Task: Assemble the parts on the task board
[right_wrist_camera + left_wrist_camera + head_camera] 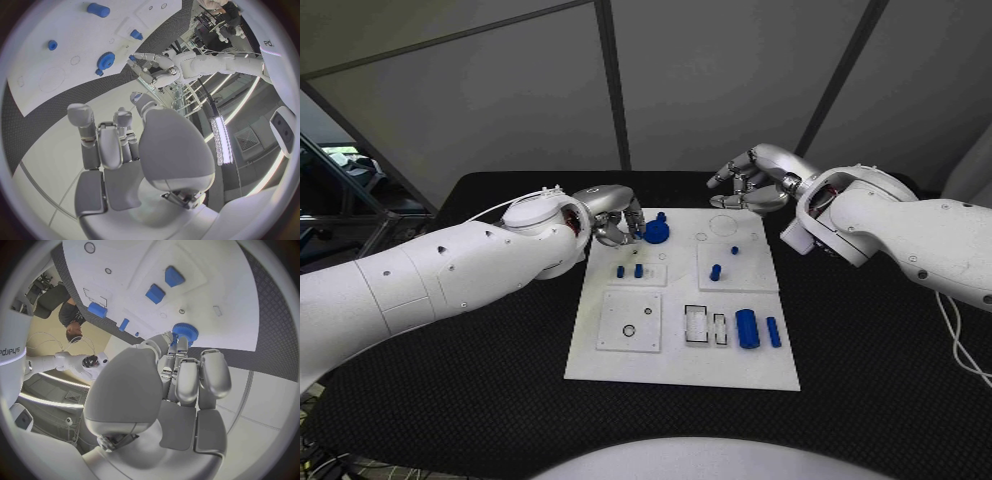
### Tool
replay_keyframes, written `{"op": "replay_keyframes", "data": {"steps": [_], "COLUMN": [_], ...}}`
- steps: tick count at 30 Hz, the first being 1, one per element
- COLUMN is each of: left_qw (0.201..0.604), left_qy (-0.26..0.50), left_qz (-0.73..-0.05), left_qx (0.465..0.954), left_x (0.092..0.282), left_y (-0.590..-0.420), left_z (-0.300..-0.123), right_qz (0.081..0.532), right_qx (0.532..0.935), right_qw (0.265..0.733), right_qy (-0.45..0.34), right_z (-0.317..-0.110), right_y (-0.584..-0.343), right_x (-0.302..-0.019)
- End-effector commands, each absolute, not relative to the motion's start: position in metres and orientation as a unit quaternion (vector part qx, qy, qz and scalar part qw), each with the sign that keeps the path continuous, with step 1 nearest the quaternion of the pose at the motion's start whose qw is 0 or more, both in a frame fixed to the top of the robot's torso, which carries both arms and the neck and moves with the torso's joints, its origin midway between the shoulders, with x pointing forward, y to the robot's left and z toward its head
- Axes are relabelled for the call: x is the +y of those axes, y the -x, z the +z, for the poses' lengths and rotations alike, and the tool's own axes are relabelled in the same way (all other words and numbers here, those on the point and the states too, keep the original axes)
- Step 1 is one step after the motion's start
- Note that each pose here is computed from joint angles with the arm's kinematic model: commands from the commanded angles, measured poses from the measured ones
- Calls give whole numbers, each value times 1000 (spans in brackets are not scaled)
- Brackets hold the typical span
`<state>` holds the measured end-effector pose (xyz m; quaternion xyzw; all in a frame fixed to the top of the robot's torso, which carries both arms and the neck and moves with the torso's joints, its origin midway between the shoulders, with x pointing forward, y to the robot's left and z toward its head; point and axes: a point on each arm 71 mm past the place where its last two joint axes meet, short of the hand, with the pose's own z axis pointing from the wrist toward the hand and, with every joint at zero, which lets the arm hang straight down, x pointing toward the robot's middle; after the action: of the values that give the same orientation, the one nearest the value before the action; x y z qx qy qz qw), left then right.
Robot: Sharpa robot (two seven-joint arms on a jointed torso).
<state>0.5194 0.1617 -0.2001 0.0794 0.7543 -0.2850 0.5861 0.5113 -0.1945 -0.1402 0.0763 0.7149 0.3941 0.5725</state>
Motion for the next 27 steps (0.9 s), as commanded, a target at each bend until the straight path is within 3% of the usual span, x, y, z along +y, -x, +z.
{"op": "replay_keyframes", "data": {"steps": [1,9,27], "left_qw": [574,566,553], "left_qy": [-73,-68,-70], "left_qz": [-277,-268,-268], "left_qx": [767,777,786], "left_x": [166,173,168], "left_y": [-518,-516,-515], "left_z": [-203,-210,-219], "right_qz": [396,396,396], "right_qx": [713,713,714], "right_qw": [573,573,573], "right_qy": [-74,-74,-73], "right_z": [-139,-139,-139], "right_y": [-511,-511,-511], "right_x": [-195,-195,-194]}}
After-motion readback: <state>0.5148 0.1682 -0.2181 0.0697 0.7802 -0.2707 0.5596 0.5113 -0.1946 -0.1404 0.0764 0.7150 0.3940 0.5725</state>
